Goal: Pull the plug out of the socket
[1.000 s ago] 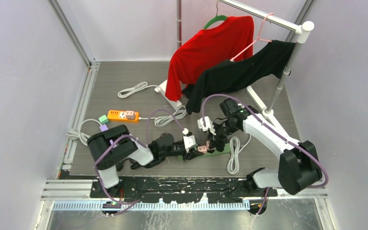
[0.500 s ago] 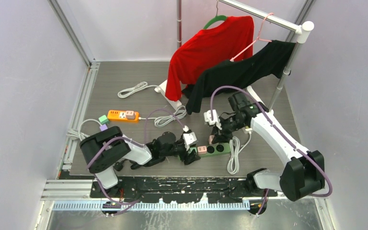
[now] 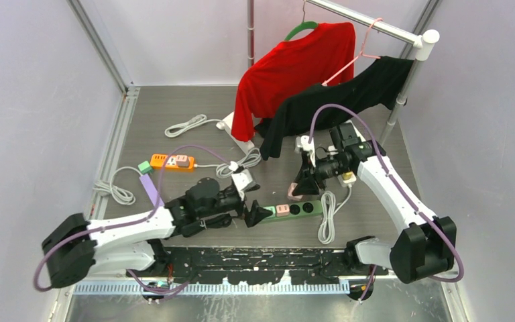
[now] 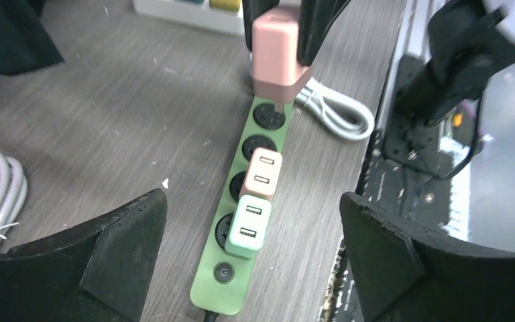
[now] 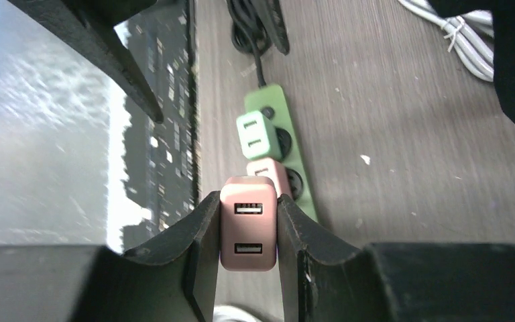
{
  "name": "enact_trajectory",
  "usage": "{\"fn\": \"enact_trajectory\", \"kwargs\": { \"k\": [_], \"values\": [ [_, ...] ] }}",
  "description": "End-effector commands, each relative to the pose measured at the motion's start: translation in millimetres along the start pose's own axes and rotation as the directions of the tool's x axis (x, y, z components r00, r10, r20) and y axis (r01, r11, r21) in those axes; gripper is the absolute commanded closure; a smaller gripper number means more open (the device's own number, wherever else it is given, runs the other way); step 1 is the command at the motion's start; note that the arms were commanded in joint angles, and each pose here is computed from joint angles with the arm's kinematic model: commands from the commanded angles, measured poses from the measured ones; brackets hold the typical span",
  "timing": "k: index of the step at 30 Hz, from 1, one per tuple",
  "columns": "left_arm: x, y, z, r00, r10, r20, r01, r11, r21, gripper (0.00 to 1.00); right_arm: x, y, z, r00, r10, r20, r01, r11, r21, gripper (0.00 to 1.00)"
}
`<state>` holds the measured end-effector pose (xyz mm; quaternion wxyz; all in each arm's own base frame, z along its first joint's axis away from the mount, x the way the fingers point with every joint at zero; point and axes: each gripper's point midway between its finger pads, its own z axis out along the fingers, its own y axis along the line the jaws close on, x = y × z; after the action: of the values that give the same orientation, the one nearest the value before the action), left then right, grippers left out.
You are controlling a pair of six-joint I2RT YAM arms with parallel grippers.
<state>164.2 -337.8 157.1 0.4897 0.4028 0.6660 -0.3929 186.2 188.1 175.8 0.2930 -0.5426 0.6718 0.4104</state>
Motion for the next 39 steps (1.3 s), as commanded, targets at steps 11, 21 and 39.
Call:
{"fn": "enact_trajectory", "kwargs": {
  "k": [11,21,39],
  "values": [
    [-86.0,13.4,-52.4,0.921,-0.342,0.185,0.375,0.907,-0.192,0.05,-61.2,-31.5,-1.6,0.757,0.597,0.265,-0.588,0.8,-0.119,0.93],
    [-92.0,13.8,-23.6,0.972,-0.236,0.003,0.213,0.871,-0.442,0.07,-54.1,-43.4,3.5,0.686,0.688,0.236,-0.686,0.72,-0.103,0.92],
    [-69.7,25.6,64.5,0.956,-0.125,-0.264,-0.044,0.833,-0.552,0.42,-53.8,-42.8,3.3,0.688,0.686,0.237,-0.685,0.721,-0.101,0.9]
  ]
}}
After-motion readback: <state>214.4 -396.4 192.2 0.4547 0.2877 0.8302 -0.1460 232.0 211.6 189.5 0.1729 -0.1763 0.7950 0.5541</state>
